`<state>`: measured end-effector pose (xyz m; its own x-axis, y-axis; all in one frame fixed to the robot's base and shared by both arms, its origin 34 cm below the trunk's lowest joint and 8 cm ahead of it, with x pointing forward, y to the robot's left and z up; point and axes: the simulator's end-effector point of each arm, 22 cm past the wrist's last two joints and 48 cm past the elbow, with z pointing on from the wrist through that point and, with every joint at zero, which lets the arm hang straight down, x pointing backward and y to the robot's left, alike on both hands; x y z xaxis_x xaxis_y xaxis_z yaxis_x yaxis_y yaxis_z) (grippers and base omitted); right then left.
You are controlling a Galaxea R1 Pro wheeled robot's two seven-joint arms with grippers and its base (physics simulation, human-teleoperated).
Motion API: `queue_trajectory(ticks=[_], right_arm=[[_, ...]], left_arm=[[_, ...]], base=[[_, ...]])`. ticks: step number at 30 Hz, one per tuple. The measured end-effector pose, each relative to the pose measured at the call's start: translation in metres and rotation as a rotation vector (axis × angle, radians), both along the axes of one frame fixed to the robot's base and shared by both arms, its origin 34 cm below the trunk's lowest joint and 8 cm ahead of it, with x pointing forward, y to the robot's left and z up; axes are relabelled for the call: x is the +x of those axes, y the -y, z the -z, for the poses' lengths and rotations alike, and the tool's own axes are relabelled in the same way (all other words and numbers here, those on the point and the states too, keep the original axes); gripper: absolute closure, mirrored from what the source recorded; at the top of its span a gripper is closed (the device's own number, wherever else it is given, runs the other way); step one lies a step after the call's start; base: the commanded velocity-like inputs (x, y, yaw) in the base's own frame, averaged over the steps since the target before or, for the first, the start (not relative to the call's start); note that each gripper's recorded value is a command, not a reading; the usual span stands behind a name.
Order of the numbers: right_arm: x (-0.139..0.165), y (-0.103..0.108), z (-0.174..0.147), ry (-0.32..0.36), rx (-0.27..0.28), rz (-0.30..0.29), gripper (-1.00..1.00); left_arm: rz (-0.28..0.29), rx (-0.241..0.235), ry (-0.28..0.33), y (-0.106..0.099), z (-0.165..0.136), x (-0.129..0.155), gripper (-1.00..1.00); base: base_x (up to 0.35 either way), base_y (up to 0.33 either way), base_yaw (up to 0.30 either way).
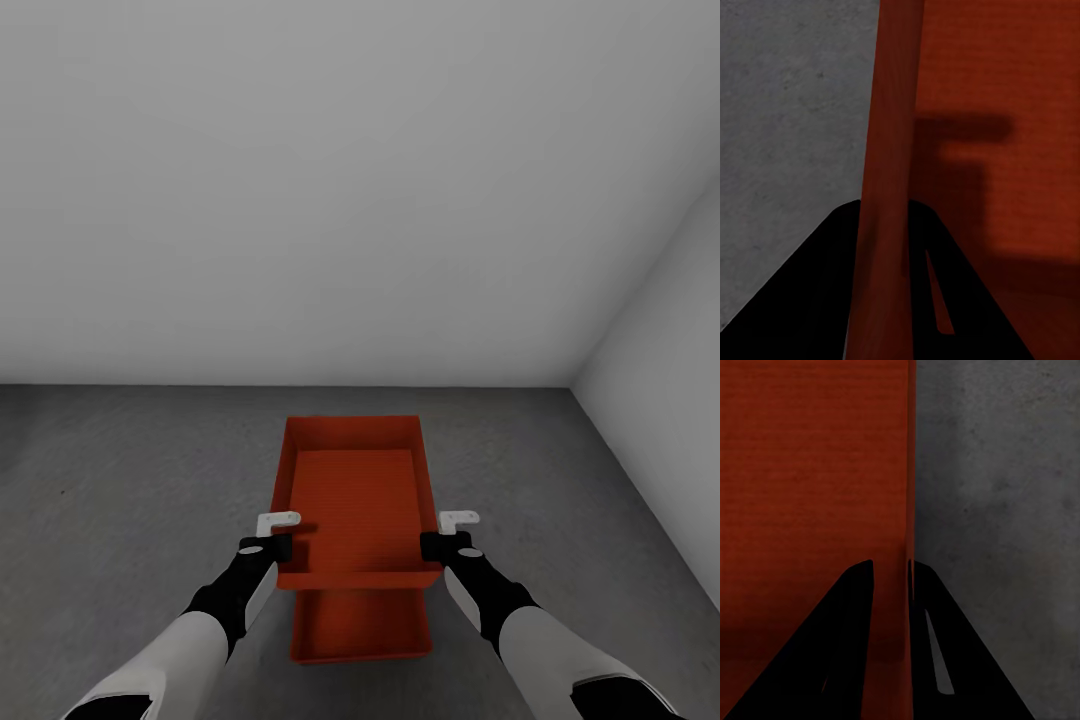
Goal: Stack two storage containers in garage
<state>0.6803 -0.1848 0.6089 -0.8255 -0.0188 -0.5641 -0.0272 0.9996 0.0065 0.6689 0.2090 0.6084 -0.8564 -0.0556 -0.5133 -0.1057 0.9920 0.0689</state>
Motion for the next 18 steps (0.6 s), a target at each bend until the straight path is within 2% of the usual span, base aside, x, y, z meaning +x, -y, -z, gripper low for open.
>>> queue_trajectory(ticks=[18], right_arm=[[0.002, 0.0, 0.025, 0.001, 0.0, 0.0, 1.0]], left_arm=[[0.0, 0.0, 0.0, 0.0, 0.025, 0.002, 1.0]], base=[[0.0, 0.0, 0.0]])
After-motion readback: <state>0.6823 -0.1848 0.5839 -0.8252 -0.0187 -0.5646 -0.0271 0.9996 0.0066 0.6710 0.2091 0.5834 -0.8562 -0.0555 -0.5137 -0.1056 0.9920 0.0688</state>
